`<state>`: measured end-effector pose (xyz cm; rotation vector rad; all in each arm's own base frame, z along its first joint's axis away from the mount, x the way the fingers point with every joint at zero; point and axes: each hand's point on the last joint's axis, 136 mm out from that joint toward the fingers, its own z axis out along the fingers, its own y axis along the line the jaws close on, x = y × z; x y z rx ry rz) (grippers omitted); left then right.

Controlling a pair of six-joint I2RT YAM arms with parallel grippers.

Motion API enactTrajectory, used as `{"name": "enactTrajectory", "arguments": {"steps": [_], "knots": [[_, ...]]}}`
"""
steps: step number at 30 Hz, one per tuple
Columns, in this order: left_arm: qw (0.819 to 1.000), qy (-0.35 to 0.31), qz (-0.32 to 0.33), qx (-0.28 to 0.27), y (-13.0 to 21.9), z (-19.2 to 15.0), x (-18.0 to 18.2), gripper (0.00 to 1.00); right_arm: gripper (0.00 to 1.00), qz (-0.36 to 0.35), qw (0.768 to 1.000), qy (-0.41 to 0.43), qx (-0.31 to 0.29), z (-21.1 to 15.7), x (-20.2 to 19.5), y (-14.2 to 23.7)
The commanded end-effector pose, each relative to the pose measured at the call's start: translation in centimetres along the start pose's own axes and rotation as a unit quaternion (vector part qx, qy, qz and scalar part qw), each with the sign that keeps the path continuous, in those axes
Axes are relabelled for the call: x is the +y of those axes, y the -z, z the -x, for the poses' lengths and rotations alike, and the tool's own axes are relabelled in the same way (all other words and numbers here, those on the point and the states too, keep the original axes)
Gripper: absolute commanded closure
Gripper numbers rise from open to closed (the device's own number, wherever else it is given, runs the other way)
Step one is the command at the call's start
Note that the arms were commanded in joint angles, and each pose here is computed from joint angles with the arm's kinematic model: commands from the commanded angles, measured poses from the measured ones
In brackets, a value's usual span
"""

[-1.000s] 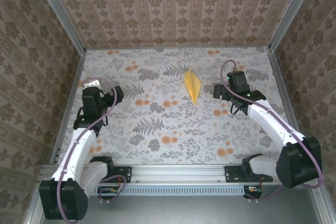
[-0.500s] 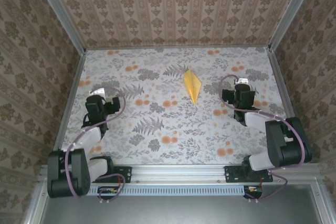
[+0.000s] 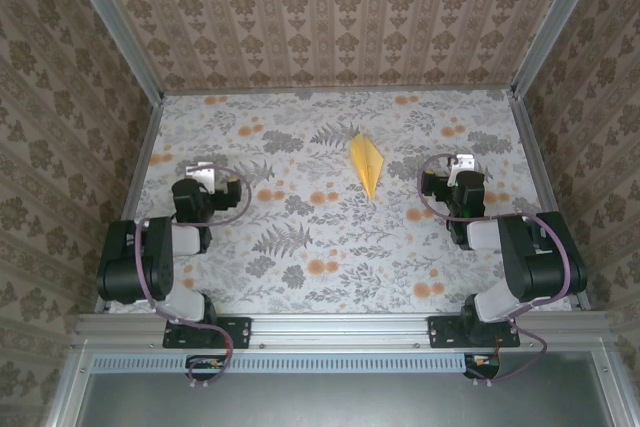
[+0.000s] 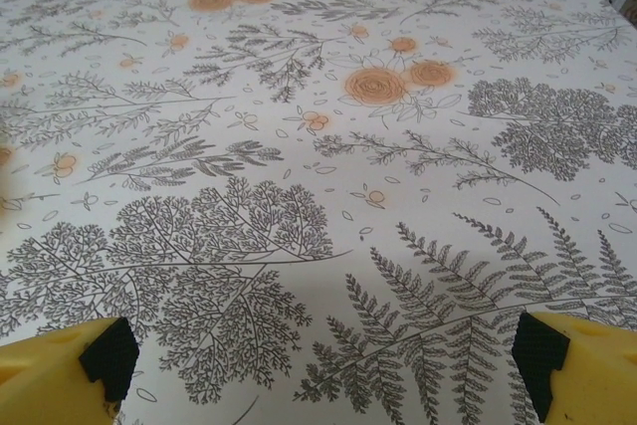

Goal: Fold a paper plane with a square sheet of paper (fold left side to right side)
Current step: Reset both arms

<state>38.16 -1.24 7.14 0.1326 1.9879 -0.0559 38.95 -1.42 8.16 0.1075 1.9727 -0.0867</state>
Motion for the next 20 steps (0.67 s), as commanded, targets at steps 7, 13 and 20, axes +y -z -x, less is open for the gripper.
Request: {"name": "enactTrajectory", "arguments": {"steps": [7,13,20], "knots": [[0.999,-0.013,0.028,-0.026,-0.66,2.69,0.78,0.0,0.0,0.014,0.999,0.001,-0.029,1.91,0.64,-0.13],[0.999,-0.017,0.029,-0.026,-0.67,2.74,0.7,0.0,0.0,0.014,0.999,0.001,-0.029,1.91,0.65,-0.16],[0.999,-0.017,0.03,-0.027,-0.67,2.79,0.72,0.0,0.0,0.013,1.0,0.001,-0.028,1.81,0.64,-0.15]]}}
